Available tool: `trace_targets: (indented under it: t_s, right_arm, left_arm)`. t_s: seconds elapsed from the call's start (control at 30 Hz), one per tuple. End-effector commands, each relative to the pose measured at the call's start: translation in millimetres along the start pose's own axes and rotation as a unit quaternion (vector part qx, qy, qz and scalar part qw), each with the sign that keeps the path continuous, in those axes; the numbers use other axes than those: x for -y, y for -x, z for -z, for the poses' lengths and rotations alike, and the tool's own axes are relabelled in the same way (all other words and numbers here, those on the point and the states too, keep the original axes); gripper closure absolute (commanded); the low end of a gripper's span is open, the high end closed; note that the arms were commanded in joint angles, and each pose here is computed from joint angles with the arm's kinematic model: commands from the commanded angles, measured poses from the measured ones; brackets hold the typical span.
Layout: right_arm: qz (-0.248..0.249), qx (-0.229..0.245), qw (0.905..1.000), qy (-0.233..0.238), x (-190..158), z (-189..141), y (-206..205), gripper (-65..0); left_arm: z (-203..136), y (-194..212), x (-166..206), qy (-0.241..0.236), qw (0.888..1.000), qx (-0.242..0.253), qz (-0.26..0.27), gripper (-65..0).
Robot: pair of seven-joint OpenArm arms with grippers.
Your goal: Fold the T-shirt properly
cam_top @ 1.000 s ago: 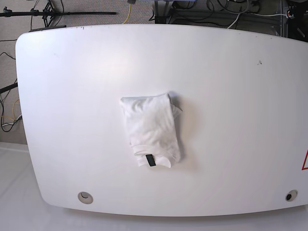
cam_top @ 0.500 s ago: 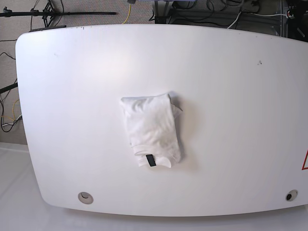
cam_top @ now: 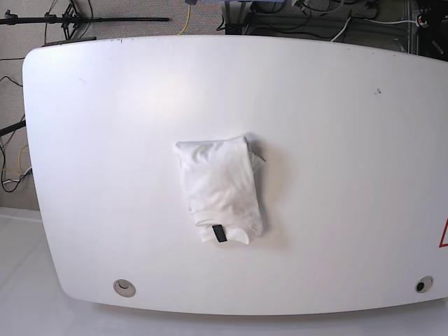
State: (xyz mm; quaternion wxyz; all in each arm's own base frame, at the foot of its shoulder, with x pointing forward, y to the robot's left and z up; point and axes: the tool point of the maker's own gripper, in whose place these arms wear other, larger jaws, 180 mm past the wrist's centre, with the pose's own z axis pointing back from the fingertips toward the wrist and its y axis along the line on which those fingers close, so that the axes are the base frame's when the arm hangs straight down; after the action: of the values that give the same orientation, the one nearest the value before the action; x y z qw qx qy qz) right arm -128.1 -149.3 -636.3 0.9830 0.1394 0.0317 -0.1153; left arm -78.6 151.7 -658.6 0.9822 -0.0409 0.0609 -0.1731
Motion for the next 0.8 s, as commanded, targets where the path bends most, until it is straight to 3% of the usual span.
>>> trace_targets:
  t_s: [0.0,0.4,0.77]
  right_arm:
    - [-0.003,-0.006,1.0000,-0.003,-4,2,4,0.0]
    - [-0.008,-0.006,0.9997,-0.022,-42,16,1,0.0]
    - [-0.011,-0.007,0.9999,-0.008,-43,19,3,0.0]
  left_arm:
    - [0,2,-4,-0.006,1.000,-0.009,0.003,0.0]
    - [0,-8,-5,-0.006,1.000,-0.002,0.009,0.0]
    - [-1,-21,-9,-0.010,1.000,0.007,0.010,0.0]
